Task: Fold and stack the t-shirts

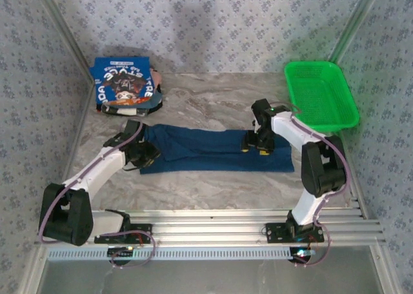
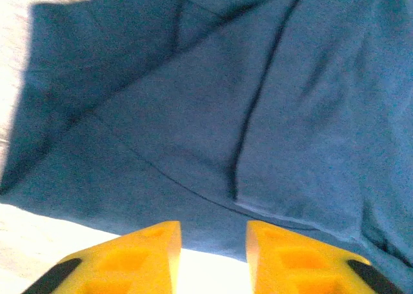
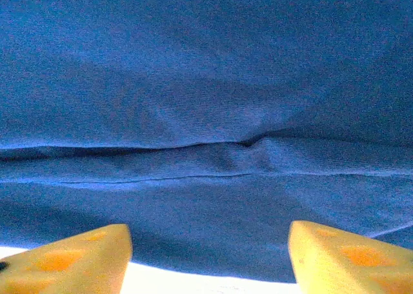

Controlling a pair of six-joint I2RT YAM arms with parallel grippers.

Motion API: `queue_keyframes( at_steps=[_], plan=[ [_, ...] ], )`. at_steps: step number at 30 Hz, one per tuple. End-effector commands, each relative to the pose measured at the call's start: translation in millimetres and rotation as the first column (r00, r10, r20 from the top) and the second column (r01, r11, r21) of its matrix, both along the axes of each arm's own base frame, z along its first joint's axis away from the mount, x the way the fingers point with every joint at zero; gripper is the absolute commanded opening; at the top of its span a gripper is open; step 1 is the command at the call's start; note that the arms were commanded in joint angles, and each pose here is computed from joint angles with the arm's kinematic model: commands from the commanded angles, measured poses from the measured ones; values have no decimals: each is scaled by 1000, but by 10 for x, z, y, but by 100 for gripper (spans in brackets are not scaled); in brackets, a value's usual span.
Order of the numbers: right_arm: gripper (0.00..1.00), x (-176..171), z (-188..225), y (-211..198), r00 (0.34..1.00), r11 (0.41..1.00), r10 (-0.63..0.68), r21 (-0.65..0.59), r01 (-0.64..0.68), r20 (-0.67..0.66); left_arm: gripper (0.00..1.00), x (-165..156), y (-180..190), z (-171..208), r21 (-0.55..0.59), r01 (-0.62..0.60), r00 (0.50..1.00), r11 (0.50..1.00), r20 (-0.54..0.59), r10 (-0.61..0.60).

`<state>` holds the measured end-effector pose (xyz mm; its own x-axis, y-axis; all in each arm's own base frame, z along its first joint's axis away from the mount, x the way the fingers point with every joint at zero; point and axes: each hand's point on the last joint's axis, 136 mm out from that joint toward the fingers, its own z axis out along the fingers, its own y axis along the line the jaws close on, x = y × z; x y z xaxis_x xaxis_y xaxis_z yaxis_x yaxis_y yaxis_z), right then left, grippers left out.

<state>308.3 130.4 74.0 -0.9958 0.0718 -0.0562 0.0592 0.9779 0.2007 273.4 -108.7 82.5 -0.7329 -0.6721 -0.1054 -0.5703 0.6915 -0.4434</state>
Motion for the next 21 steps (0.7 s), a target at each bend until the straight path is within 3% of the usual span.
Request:
queue_keyframes(
  at_steps=[1,4,7,11,21],
  plan=[
    [80,-10,251,110,993,995,84,52,-89,87,38,-26,-185,-31,-91,-37,999,995,-31,35],
    [89,36,452,207,975,985,113,109,-136,189,49,-12,-237,-135,-97,-42,998,994,-45,37],
    [90,-39,515,235,963,976,145,127,-177,225,52,22,-259,-227,-112,-65,997,992,-45,60],
    [91,-93,632,258,938,967,197,99,-233,285,53,111,-302,-283,-138,-88,996,987,-31,84],
    [92,-194,664,243,934,966,187,114,-230,303,51,211,-417,-340,-162,-76,997,984,-40,70]
  ],
)
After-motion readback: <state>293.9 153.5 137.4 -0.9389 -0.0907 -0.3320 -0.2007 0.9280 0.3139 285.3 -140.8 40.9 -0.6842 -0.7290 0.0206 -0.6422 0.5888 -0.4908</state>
